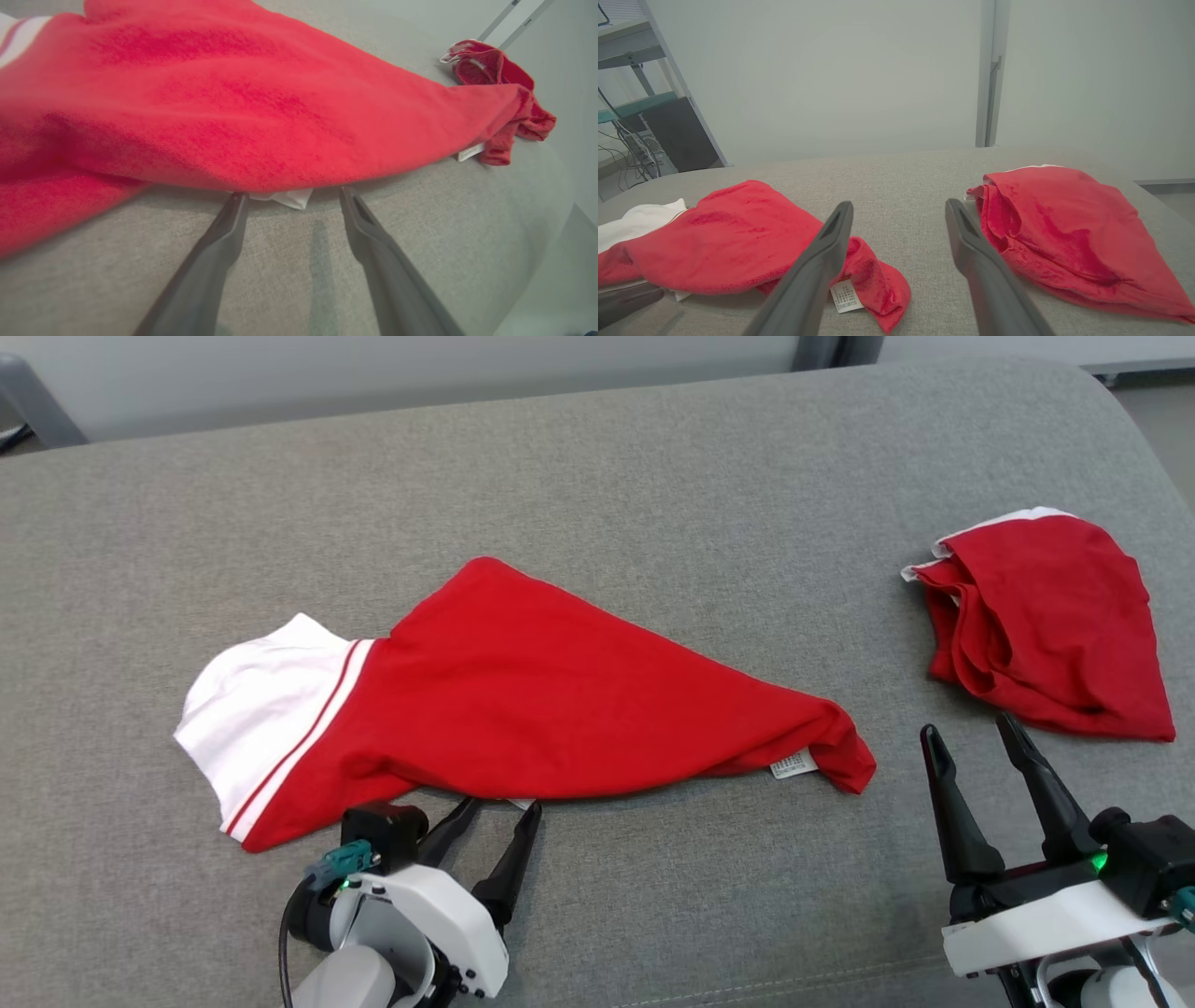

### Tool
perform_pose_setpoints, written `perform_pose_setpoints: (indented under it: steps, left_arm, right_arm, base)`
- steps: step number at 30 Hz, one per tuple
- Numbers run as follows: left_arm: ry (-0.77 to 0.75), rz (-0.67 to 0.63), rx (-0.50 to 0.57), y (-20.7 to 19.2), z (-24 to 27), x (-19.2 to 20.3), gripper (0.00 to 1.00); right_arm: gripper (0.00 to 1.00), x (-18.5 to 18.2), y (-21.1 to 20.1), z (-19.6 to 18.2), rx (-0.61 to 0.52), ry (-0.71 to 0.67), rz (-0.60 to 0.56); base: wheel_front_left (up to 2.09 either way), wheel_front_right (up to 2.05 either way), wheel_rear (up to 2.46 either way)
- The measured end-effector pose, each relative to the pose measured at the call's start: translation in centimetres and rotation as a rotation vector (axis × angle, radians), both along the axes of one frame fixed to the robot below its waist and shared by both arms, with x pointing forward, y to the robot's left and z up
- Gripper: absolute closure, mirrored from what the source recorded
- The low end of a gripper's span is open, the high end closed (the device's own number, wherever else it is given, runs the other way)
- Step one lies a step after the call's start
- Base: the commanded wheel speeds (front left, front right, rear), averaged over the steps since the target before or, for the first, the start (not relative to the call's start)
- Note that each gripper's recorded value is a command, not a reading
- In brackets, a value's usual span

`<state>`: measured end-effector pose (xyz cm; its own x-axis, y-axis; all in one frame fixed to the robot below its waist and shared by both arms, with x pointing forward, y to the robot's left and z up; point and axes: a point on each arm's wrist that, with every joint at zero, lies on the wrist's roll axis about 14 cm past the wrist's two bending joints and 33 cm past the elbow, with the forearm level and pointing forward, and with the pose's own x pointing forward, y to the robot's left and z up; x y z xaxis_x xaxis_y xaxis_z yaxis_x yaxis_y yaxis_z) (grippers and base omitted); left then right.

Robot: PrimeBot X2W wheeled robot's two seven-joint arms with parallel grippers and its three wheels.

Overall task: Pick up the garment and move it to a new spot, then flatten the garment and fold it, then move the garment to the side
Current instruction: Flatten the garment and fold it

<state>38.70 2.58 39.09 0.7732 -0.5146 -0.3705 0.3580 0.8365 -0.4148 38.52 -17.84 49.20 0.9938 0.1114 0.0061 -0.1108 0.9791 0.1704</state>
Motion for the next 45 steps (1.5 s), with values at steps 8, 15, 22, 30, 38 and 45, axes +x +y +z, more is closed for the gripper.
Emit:
perform_pose_setpoints:
  steps: [8, 15, 22, 30, 38, 45]
  left_arm:
    - [0.012, -0.021, 0.008, -2.1, -2.1, 3.4, 0.0]
    - [0.022, -0.024, 0.021, -2.7, -2.8, 4.4, 1.0]
    - [0.005, 0.002, 0.017, -1.7, -2.4, 4.1, 1.0]
    - [0.015, 0.082, 0.053, 2.7, -2.1, 1.3, 1.0]
    - [0.047, 0.284, 0.13, 9.7, -0.7, -1.7, 1.0]
    - [0.126, 0.489, 0.205, 16.1, -1.0, -4.6, 1.0]
  right_arm:
    - [0.0, 0.2, -2.1, -0.8, -0.012, 0.02, -0.06]
    - [0.0, 0.0, -2.8, -1.4, -0.013, 0.031, -0.085]
    - [0.0, 0.4, -2.6, -1.3, -0.004, 0.024, -0.082]
    - [0.0, 1.8, -0.5, -1.2, 0.014, 0.007, -0.017]
    - [0.0, 3.0, 1.6, -0.7, 0.023, -0.009, 0.051]
    - [0.0, 3.6, 2.4, -0.6, 0.027, -0.014, 0.075]
  base:
    - [0.0, 0.0, 0.0]
    - [0.0, 0.0, 0.0]
    - [0.0, 0.0, 0.0]
    - [0.0, 0.0, 0.0]
    - [0.0, 0.0, 0.0]
    - [0.0, 0.0, 0.0]
